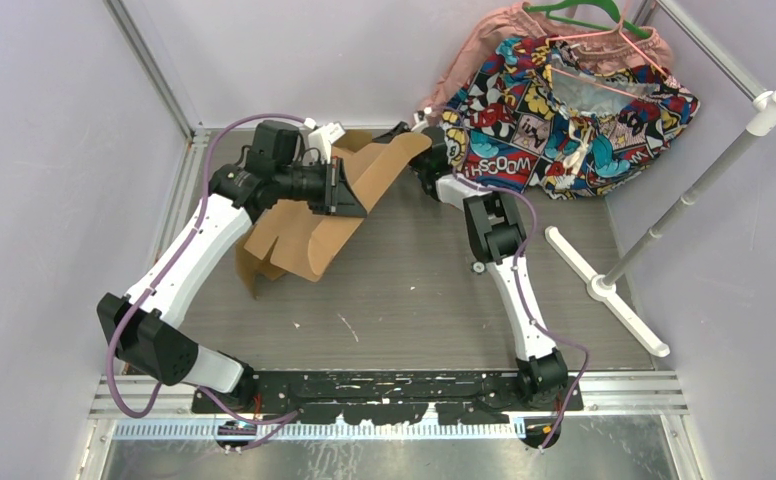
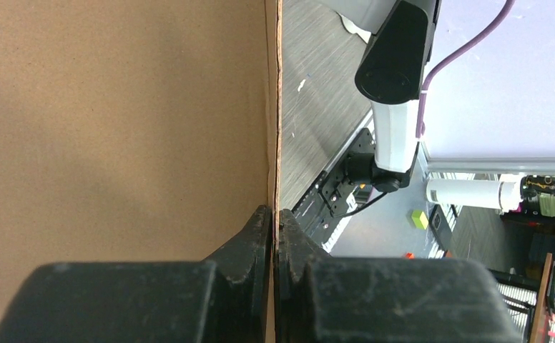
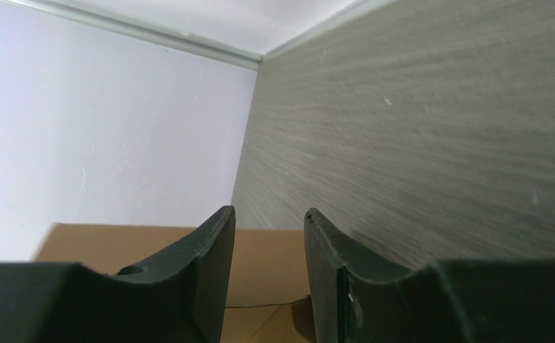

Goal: Fold the paper box
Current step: Fold the paper box at the center of the board.

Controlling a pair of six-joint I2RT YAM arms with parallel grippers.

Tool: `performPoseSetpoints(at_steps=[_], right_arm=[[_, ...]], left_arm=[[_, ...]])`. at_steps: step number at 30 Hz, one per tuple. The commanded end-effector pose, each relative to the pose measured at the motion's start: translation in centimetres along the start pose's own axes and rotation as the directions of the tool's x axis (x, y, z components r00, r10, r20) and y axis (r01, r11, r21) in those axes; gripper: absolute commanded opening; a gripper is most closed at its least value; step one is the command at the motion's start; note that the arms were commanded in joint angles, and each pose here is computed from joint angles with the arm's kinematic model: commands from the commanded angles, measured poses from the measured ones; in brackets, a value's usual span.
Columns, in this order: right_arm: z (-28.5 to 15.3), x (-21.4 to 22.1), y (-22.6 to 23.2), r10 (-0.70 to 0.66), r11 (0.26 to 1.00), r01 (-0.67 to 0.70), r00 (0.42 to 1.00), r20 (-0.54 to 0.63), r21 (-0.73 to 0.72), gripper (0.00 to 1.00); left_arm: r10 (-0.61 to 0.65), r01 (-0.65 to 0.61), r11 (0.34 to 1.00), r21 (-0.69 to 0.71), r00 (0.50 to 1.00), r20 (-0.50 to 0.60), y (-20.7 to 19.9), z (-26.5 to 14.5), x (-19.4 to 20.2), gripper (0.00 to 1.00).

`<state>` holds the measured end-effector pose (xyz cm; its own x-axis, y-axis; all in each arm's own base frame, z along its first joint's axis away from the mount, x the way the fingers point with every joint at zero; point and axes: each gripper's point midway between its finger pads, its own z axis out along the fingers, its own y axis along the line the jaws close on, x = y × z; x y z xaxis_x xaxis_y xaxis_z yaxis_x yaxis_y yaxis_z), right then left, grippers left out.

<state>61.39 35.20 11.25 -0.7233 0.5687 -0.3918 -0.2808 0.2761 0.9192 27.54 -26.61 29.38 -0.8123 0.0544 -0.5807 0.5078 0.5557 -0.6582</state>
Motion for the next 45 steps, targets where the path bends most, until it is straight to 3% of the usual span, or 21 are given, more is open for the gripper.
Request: performPoseSetpoints(at_steps=[1,11,23,35,45], right_arm=[[-0.6,1.0,2.7,-0.035,0.997,0.034,0.999,-0.022,-0.069,0.46],[-1.6,2.3,2.3,-0.029,0.997,0.027,0.999,-0.033,-0.074,0.45],[-0.2,0.5,3.4,-0.018,0.995,0.017,1.0,-0.011,-0.102,0.49],[-1.0,1.2,4.7,-0.012,0.981,0.006,0.999,-0.031,-0.194,0.45],[0.8,0.5,4.4,0.025,0.97,-0.045,0.996,-0.085,-0.239,0.51]], left_arm=[[0.033,-0.036,0.998,0.056,0.999,0.042,-1.6,-0.9,-0.8,0.07],[0.029,-0.032,0.997,0.064,0.999,0.041,-1.5,-0.7,-0.9,0.07],[0.029,-0.032,0.997,0.07,0.999,0.037,-1.6,-0.7,-0.7,0.07],[0.027,-0.03,0.996,0.08,0.999,0.031,-1.5,-0.4,-0.6,0.07],[0.03,-0.032,0.996,0.089,0.999,0.023,-1.6,-0.6,-0.4,0.07]])
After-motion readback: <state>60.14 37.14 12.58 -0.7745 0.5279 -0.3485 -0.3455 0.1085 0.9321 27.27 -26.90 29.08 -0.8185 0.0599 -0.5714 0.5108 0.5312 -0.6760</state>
